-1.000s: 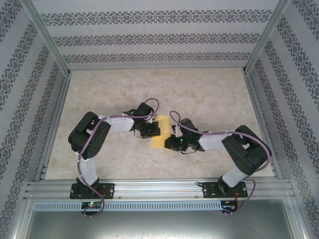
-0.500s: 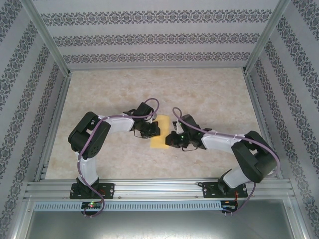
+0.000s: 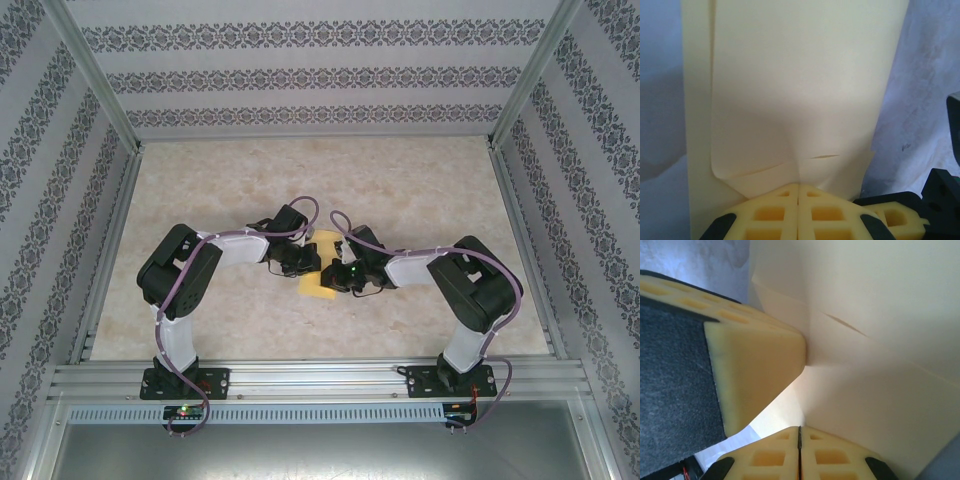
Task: Fold a paper plane with a square sheet of paper (pick it up from the middle)
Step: Fold the triangle a second time at the center of the table.
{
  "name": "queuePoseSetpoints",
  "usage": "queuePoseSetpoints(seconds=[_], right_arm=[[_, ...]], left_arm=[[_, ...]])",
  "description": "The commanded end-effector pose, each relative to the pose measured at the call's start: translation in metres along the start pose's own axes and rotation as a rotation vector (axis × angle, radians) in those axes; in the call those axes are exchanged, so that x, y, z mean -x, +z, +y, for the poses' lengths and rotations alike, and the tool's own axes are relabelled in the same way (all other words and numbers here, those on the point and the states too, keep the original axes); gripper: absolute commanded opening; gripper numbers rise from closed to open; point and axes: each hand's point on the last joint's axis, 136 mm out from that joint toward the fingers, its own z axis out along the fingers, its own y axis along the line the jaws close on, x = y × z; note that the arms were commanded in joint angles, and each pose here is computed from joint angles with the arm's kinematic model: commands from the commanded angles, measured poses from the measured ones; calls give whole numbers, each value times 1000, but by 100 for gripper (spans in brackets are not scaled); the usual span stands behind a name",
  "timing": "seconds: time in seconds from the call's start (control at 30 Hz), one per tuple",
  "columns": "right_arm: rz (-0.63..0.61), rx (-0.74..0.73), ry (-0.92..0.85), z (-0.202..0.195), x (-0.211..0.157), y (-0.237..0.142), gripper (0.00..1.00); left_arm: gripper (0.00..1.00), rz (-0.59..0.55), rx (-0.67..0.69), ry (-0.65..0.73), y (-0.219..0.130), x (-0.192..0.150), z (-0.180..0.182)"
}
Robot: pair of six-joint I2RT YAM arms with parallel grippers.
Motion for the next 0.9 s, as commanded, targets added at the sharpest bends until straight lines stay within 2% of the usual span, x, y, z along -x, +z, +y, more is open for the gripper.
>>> queuePoseSetpoints(seconds=[0.0, 0.4, 0.87], right_arm=[[67, -125, 66, -44, -28, 12, 8], [53, -145, 76, -48, -28, 11, 2], [41, -150, 85, -49, -27, 13, 1]], left_arm=[[8, 41, 117, -59, 12, -12, 36], [11, 25, 93, -24, 4, -7, 24], [19, -11, 11, 41, -24, -2, -14]])
